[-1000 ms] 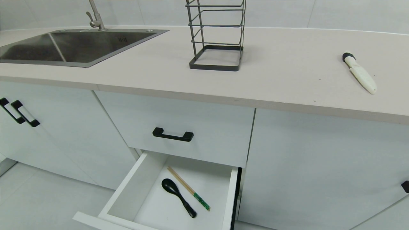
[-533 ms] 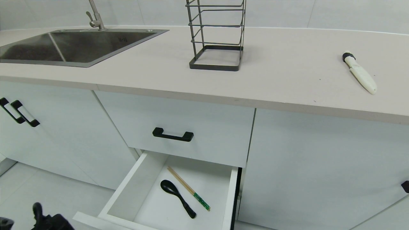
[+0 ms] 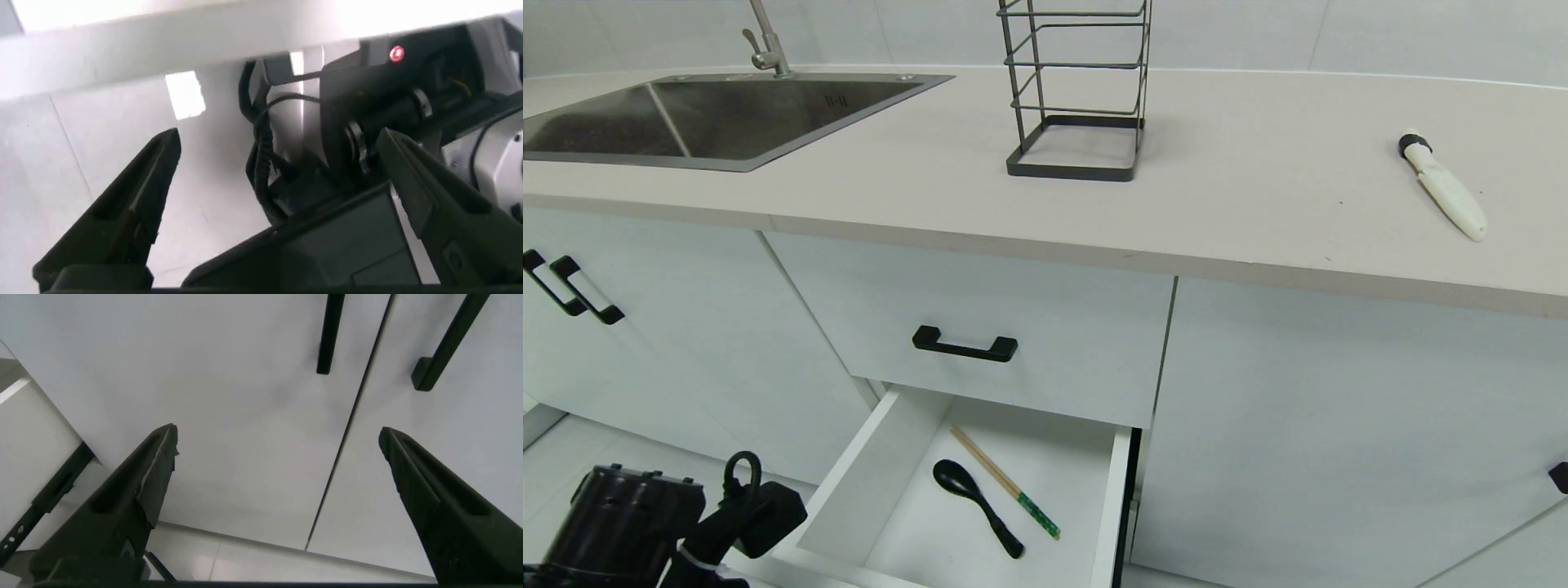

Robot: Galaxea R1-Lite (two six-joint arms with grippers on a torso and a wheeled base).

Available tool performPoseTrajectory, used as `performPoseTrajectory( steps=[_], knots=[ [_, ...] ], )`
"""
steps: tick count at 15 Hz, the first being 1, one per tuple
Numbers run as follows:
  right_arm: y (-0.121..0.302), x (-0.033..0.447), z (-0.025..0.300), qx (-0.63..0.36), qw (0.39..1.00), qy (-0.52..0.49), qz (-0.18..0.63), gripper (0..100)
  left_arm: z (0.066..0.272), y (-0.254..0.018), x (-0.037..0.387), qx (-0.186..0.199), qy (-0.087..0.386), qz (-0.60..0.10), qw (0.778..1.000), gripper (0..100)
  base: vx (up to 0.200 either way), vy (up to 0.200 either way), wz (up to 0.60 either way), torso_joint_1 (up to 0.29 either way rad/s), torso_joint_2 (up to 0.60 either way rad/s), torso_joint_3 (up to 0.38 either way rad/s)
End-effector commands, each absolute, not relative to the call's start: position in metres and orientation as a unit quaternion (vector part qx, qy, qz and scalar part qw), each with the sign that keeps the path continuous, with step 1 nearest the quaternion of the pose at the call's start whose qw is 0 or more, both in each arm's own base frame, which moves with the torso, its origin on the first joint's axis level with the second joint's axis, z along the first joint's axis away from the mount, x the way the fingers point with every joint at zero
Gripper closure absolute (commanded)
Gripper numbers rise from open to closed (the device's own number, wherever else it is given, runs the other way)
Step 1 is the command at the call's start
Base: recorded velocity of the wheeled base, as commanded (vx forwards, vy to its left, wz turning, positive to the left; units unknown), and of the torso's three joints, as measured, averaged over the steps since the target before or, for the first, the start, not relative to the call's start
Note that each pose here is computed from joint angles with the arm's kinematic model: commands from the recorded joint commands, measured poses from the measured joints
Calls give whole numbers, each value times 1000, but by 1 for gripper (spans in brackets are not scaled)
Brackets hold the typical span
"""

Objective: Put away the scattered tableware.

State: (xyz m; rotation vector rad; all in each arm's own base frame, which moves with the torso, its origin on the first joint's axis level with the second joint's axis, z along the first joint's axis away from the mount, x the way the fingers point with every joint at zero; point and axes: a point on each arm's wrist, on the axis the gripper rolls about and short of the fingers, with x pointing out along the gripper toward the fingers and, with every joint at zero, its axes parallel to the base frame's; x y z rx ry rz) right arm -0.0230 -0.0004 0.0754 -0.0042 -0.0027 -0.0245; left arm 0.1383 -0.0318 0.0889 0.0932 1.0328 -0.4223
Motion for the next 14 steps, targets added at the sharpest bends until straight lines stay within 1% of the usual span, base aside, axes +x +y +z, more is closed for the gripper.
performPoseTrajectory(
  steps=[1, 7, 10, 12, 14],
  knots=[
    [0, -23, 75, -2, 1000, 0, -12, 0, 80, -34, 149, 46, 508, -197, 837, 0, 0, 0, 0, 0, 0, 0],
    [0, -23, 75, -2, 1000, 0, -12, 0, 83, -37, 162, 45, 485, -199, 850, 0, 0, 0, 0, 0, 0, 0],
    [0, -23, 75, -2, 1000, 0, -12, 0, 87, -38, 172, 48, 463, -200, 862, 0, 0, 0, 0, 0, 0, 0],
    [0, -23, 75, -2, 1000, 0, -12, 0, 87, -39, 174, 48, 458, -200, 865, 0, 0, 0, 0, 0, 0, 0],
    [0, -23, 75, -2, 1000, 0, -12, 0, 87, -40, 181, 48, 444, -200, 872, 0, 0, 0, 0, 0, 0, 0]
  ],
)
